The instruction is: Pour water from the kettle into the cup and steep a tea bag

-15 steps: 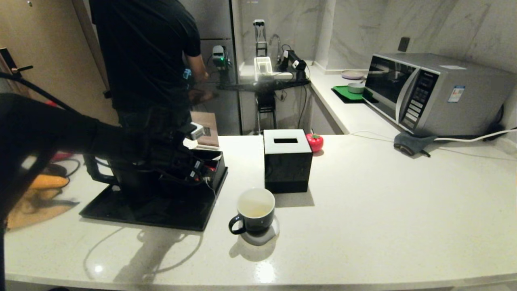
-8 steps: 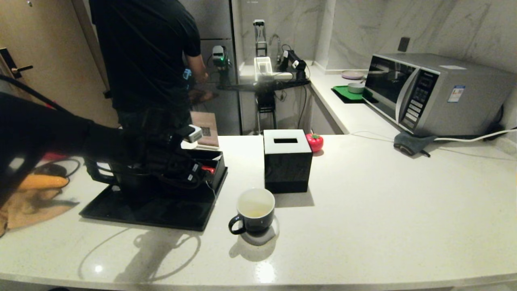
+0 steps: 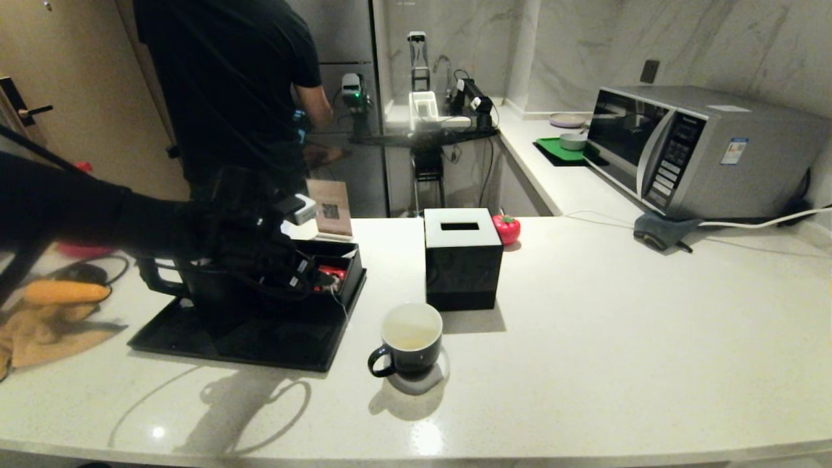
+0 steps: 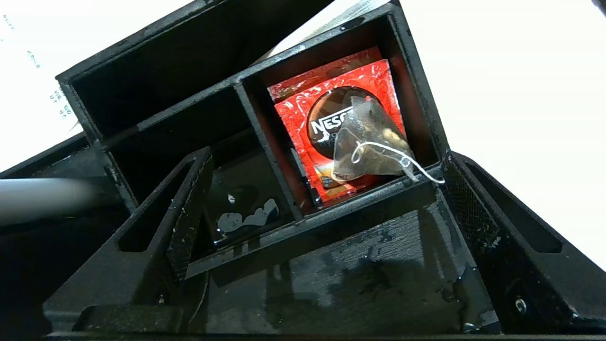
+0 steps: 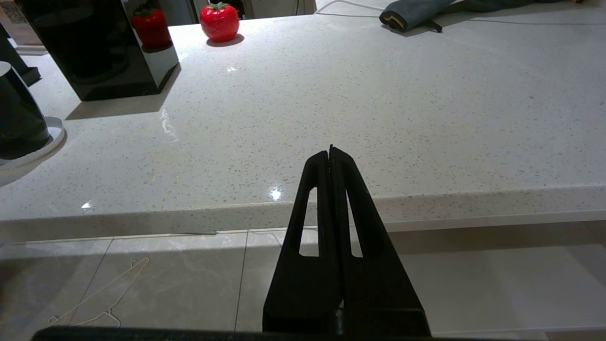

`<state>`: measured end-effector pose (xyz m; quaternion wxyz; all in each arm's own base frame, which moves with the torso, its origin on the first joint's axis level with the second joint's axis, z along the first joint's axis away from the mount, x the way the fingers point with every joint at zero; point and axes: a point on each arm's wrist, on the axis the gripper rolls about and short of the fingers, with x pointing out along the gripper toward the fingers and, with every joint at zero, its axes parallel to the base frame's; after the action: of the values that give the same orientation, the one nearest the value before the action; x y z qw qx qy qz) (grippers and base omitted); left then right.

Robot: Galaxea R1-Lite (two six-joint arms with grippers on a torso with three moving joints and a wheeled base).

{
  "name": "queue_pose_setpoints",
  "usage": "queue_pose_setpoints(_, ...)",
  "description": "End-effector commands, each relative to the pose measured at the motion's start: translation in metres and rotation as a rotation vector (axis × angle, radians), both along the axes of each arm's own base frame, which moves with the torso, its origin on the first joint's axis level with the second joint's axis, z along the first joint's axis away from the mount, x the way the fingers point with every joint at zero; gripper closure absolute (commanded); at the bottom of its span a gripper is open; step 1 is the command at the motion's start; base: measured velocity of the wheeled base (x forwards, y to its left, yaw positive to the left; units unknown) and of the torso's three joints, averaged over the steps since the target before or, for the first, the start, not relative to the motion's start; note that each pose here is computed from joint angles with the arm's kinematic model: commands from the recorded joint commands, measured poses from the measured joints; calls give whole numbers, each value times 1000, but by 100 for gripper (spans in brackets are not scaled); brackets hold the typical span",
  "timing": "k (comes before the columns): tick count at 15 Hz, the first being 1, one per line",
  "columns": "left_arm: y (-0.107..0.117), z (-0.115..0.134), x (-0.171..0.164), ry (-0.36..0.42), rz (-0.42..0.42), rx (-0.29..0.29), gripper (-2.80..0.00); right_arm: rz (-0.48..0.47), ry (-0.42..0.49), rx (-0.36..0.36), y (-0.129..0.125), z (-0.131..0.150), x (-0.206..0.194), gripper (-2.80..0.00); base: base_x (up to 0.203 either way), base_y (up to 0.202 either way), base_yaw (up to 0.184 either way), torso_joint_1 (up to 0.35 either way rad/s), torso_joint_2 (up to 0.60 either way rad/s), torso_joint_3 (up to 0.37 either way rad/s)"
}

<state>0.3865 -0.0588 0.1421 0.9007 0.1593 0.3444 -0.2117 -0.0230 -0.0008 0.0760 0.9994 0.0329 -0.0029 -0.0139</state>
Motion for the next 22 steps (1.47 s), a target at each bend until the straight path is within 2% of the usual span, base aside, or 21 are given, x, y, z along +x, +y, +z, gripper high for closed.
queue_pose_setpoints(1, 0, -1, 0, 2, -5, 1, -280, 0, 0, 0, 0, 0, 0, 0, 0, 0, 0, 0, 0, 0)
queue_pose_setpoints(9, -7, -13, 3, 20, -51, 32, -280, 0, 0, 0, 0, 0, 0, 0, 0, 0, 0, 0, 0, 0)
queue_pose_setpoints(21, -7, -22, 8, 28, -54, 43, -280, 0, 1, 0, 0, 0, 0, 0, 0, 0, 0, 0, 0, 0)
queue_pose_setpoints(22, -6, -20, 9, 24, -54, 41, 0, 0, 0, 0, 0, 0, 0, 0, 0, 0, 0, 0, 0, 0)
